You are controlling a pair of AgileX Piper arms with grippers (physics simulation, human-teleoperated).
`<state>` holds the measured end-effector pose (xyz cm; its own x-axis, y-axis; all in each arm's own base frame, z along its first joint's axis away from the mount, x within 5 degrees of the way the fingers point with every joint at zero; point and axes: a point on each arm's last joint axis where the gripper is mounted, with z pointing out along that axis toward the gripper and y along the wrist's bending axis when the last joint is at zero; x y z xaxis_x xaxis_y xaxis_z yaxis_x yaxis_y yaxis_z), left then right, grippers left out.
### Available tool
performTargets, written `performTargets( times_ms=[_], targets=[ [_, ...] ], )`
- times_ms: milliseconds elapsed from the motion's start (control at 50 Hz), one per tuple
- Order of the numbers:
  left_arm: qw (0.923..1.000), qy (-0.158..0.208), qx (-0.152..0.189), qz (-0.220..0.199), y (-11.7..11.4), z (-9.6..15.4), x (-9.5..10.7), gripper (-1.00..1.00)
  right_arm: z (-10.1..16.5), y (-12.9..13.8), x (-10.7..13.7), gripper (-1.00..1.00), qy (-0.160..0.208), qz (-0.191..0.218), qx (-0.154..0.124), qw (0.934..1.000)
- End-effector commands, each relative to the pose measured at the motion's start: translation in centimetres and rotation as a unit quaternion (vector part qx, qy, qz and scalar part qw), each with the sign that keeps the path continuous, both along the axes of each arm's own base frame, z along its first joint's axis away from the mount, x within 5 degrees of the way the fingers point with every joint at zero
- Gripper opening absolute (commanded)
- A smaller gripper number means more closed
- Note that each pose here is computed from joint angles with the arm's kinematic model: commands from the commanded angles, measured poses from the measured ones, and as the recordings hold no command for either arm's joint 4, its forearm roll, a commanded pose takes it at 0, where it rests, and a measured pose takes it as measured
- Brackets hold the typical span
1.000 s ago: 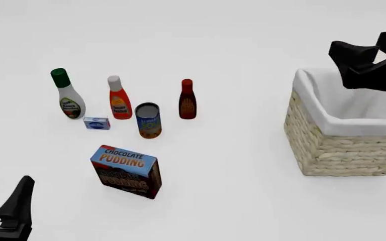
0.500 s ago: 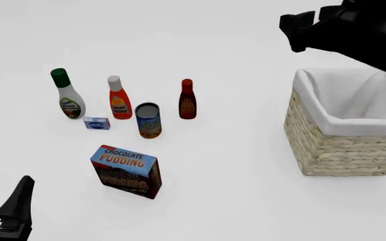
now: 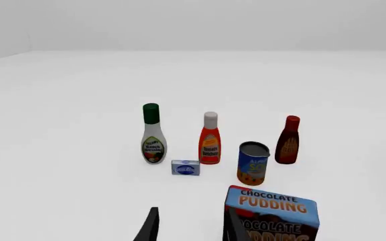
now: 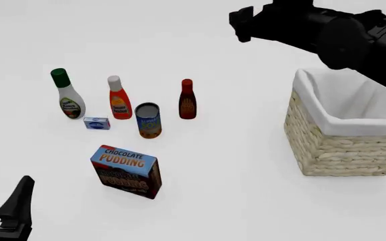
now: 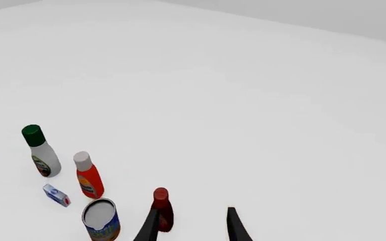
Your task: Pick the bbq sauce and place it in the basket.
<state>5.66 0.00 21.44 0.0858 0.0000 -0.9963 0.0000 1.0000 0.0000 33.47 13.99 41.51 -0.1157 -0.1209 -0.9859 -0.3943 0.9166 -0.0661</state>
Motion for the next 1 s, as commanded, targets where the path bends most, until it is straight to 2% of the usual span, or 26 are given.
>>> performTargets(
  times_ms=[20,520,1000],
  targets=[
    [1.0000,0.000,0.000,0.000,0.0,0.0,0.0,1.00,-0.9,2.9,2.0,1.00,0.008,0.024,-0.001,0.9997],
    [1.0000,0.000,0.000,0.000,0.0,0.0,0.0,1.00,-1.9,7.3,4.7,1.00,0.030,0.054,0.000,0.9981],
    [1.0000,0.000,0.000,0.000,0.0,0.0,0.0,1.00,-7.0,9.7,9.9,1.00,0.075,0.050,-0.025,0.9957]
  ],
)
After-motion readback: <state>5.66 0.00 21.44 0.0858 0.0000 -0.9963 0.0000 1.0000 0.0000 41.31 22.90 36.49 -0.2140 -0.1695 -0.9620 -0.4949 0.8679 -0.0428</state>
